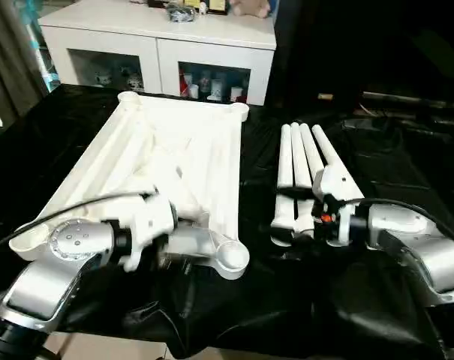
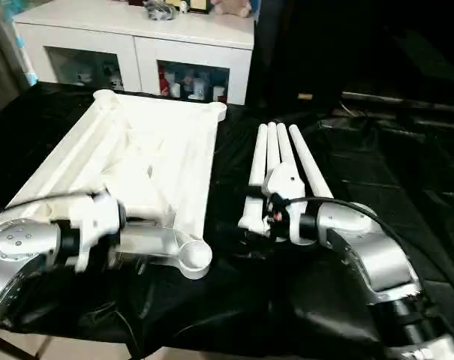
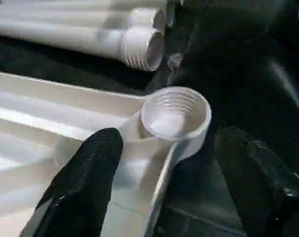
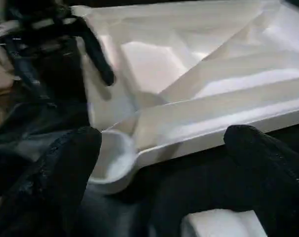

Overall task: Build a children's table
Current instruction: Move to table

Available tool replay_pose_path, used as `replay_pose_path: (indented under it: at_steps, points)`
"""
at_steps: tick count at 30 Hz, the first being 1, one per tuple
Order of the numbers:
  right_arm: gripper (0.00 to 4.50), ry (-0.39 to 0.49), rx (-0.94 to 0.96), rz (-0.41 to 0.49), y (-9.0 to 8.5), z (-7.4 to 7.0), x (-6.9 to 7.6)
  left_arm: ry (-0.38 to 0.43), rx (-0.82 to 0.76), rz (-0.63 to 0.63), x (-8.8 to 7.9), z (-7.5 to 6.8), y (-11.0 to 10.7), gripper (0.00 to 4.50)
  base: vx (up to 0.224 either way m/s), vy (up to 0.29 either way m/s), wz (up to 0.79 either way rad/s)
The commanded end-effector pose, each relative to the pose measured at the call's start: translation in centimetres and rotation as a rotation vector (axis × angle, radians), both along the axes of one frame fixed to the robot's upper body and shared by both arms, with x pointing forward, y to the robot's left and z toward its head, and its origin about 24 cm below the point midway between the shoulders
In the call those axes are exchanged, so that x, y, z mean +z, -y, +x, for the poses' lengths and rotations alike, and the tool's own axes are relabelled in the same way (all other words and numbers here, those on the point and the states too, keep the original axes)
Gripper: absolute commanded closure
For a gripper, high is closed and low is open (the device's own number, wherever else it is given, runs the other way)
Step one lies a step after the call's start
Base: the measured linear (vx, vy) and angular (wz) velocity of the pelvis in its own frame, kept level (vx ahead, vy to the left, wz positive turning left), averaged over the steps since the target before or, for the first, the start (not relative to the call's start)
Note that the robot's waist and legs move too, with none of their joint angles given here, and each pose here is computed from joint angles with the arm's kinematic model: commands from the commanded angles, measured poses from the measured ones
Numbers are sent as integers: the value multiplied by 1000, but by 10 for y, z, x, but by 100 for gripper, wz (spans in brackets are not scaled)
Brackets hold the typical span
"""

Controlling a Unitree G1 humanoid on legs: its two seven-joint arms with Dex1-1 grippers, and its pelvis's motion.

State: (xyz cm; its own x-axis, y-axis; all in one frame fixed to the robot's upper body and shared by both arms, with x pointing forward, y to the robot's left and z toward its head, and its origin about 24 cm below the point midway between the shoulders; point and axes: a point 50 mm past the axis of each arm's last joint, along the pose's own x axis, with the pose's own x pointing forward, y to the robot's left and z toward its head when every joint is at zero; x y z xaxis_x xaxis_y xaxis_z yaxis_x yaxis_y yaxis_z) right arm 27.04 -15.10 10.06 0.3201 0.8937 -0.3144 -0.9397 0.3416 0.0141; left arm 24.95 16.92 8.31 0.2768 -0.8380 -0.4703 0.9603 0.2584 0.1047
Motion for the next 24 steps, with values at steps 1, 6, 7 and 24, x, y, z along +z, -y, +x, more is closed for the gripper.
replay_pose_path:
  at_steps: [1, 6, 7, 24]
  points:
    - [0, -28, 49, -19, -3, -6, -2, -3, -10, 61, -3, 5, -3, 137, 0, 0, 0]
    - [0, -43, 72, -40, -4, -10, -6, -56, 25, 150, -11, 6, -12, 182, 0, 0, 0]
    - [0, -42, 73, -47, -4, -11, -7, -64, 17, 172, -12, 5, -15, 186, 0, 0, 0]
    - [0, -29, 83, -91, -9, -8, -11, 61, -23, 295, -20, 0, -13, 312, 0, 0, 0]
